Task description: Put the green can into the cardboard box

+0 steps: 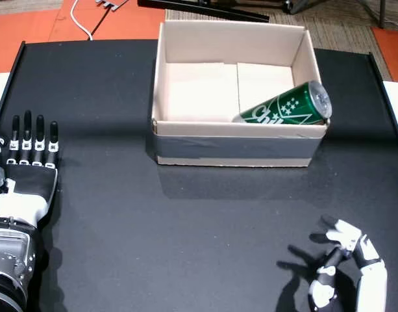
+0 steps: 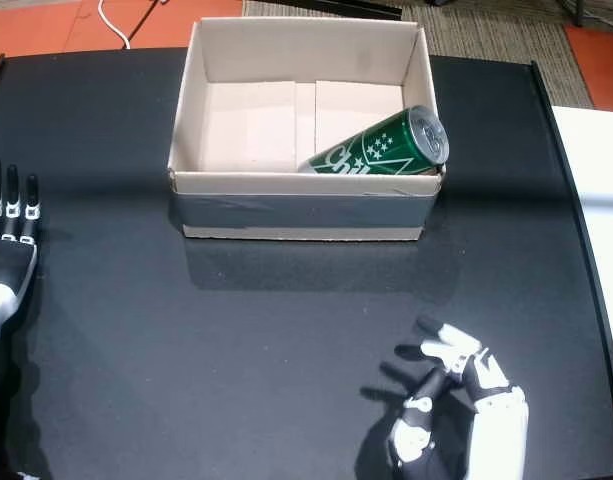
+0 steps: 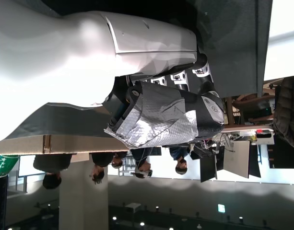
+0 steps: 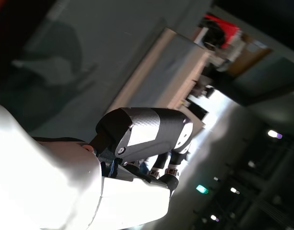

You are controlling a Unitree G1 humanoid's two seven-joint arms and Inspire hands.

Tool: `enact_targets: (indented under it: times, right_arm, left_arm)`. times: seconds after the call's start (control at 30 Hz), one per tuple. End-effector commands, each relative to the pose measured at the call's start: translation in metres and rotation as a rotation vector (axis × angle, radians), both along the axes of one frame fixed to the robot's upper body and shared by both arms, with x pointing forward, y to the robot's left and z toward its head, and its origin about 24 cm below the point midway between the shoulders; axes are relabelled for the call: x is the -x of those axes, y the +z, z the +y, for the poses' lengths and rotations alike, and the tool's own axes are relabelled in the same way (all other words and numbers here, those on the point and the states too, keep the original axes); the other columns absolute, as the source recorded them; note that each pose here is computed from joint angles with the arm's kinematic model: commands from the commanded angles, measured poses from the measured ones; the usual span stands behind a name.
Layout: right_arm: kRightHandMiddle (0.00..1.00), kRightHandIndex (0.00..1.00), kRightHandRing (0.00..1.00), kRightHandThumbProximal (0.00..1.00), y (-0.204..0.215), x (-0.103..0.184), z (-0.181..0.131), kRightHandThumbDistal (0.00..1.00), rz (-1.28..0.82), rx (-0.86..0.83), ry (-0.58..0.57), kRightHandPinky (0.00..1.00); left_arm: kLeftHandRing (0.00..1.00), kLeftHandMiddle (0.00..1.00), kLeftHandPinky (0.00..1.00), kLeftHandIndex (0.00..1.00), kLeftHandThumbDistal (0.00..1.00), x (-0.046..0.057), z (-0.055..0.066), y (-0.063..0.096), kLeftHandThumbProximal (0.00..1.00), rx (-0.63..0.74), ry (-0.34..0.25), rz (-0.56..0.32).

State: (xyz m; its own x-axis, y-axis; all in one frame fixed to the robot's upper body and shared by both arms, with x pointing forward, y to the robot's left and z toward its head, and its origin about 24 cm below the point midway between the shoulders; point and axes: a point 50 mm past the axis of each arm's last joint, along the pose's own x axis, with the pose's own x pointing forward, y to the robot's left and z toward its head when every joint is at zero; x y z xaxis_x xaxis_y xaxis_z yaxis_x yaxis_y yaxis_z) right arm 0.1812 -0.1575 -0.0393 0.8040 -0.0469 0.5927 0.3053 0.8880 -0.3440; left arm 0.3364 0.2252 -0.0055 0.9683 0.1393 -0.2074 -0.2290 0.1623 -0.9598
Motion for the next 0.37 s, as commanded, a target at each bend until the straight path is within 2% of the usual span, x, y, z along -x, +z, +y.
enact_targets:
  times: [0.0, 0.03, 0.07, 0.1, 0.17, 0.2, 0.23, 0.27, 0.3, 0.33]
  right_arm:
    - [0.38, 0.26, 0.56, 0.56, -0.002, 0.004, -0.002, 0.05, -0.02, -0.022, -0.071, 0.58]
    - [0.39, 0.28, 0.55, 0.66, -0.003, 0.005, -0.001, 0.01, -0.014, -0.023, -0.068, 0.6]
    - [0.38, 0.27, 0.55, 0.58, -0.004, 0.004, 0.0, 0.0, -0.014, -0.002, -0.072, 0.62]
    - [0.38, 0.27, 0.54, 0.44, -0.005, 0.004, 0.0, 0.06, -0.009, 0.026, -0.089, 0.6]
    - [0.37, 0.29, 0.52, 0.38, -0.009, 0.005, 0.0, 0.11, 0.007, 0.058, -0.102, 0.58]
    - [0.36, 0.29, 0.51, 0.41, -0.01, 0.007, -0.001, 0.11, 0.02, 0.064, -0.108, 0.57]
    - [0.36, 0.3, 0.51, 0.49, -0.012, 0.008, -0.001, 0.08, 0.031, 0.062, -0.108, 0.57]
    - [0.37, 0.36, 0.51, 0.6, -0.014, 0.009, -0.001, 0.09, 0.052, 0.052, -0.112, 0.55]
    - [0.38, 0.37, 0.52, 0.69, -0.015, 0.01, -0.002, 0.06, 0.067, 0.038, -0.105, 0.57]
    - [0.37, 0.37, 0.51, 0.71, -0.014, 0.01, -0.002, 0.06, 0.067, 0.029, -0.094, 0.61]
  left_arm:
    - [0.66, 0.54, 0.82, 0.52, 0.0, 0.01, 0.002, -0.014, 0.62, -0.012, -0.012, 0.073]
    - [0.66, 0.55, 0.83, 0.53, 0.0, 0.01, 0.002, -0.013, 0.64, -0.015, -0.012, 0.074]
    - [0.67, 0.56, 0.83, 0.54, 0.0, 0.01, 0.002, -0.013, 0.65, -0.017, -0.012, 0.074]
    - [0.67, 0.55, 0.84, 0.53, 0.0, 0.01, 0.002, -0.013, 0.65, -0.019, -0.012, 0.076]
    - [0.67, 0.55, 0.85, 0.53, 0.0, 0.01, 0.002, -0.013, 0.66, -0.021, -0.012, 0.077]
    - [0.67, 0.55, 0.85, 0.53, 0.0, 0.01, 0.003, -0.013, 0.65, -0.022, -0.012, 0.078]
    - [0.66, 0.54, 0.85, 0.53, 0.0, 0.01, 0.003, -0.013, 0.65, -0.021, -0.012, 0.079]
    - [0.66, 0.54, 0.85, 0.52, 0.0, 0.01, 0.002, -0.013, 0.64, -0.022, -0.012, 0.078]
    - [0.66, 0.54, 0.84, 0.52, 0.0, 0.01, 0.002, -0.013, 0.64, -0.02, -0.011, 0.08]
    - [0.66, 0.54, 0.85, 0.53, 0.0, 0.01, 0.003, -0.013, 0.64, -0.019, -0.011, 0.079]
